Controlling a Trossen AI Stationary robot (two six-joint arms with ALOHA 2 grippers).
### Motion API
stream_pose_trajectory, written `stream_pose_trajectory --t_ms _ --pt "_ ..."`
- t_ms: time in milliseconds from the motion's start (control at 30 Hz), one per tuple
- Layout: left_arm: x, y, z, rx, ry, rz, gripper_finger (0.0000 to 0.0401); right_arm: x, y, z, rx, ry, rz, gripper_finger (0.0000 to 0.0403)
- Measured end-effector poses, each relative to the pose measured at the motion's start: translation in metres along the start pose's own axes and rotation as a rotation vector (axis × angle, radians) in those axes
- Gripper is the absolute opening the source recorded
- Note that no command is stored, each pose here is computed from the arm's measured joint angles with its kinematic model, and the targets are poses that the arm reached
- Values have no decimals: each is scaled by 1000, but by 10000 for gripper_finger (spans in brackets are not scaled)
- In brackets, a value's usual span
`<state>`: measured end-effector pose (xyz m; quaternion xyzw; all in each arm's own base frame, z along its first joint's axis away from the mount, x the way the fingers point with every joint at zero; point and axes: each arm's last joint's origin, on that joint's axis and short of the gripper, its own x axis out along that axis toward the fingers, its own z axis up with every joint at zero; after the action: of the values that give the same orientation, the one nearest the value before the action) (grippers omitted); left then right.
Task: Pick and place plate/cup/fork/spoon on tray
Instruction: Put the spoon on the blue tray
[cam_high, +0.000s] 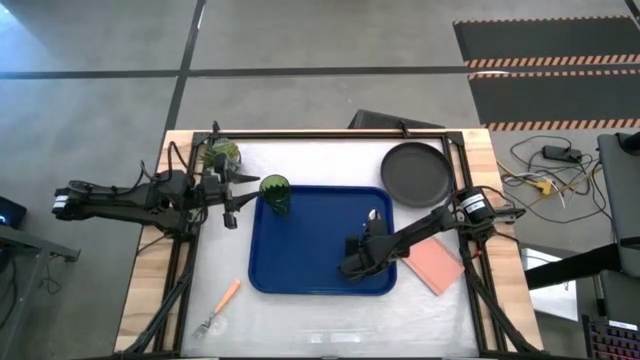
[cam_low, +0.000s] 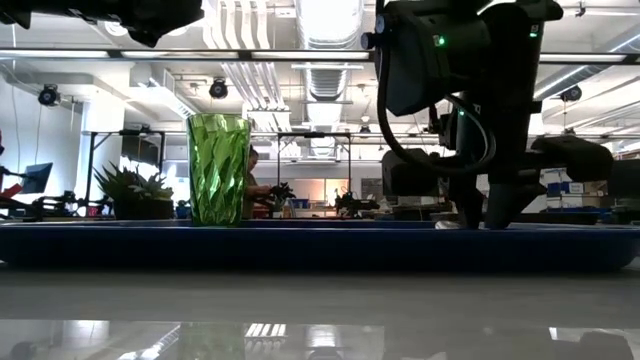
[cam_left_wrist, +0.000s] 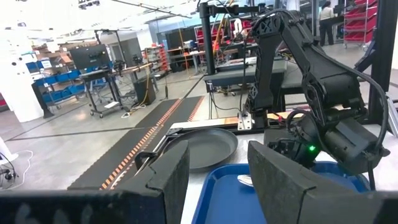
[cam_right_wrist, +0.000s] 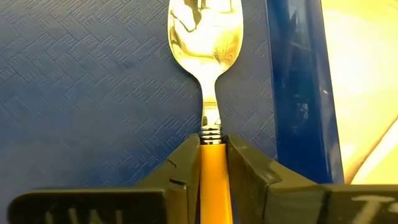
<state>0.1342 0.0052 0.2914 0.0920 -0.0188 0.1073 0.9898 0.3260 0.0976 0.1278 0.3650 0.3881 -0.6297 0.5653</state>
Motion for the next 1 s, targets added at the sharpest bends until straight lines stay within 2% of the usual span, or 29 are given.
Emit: stream_pose_trajectory --t_ms 300,433,533,833,1000 --pt "0 0 0 0 0 0 146 -5 -4 3 -26 24 -19 152" --pt "0 0 0 -1 -1 0 146 -20 -12 13 -45 22 -36 178" --pt "0 0 0 -1 -1 0 146 -34 -17 22 -68 29 6 189" --pt "0 0 0 -1 -1 0 146 -65 -26 39 -180 -14 159 192" --pt "0 0 0 -2 -1 0 146 -72 -29 42 -325 50 190 153"
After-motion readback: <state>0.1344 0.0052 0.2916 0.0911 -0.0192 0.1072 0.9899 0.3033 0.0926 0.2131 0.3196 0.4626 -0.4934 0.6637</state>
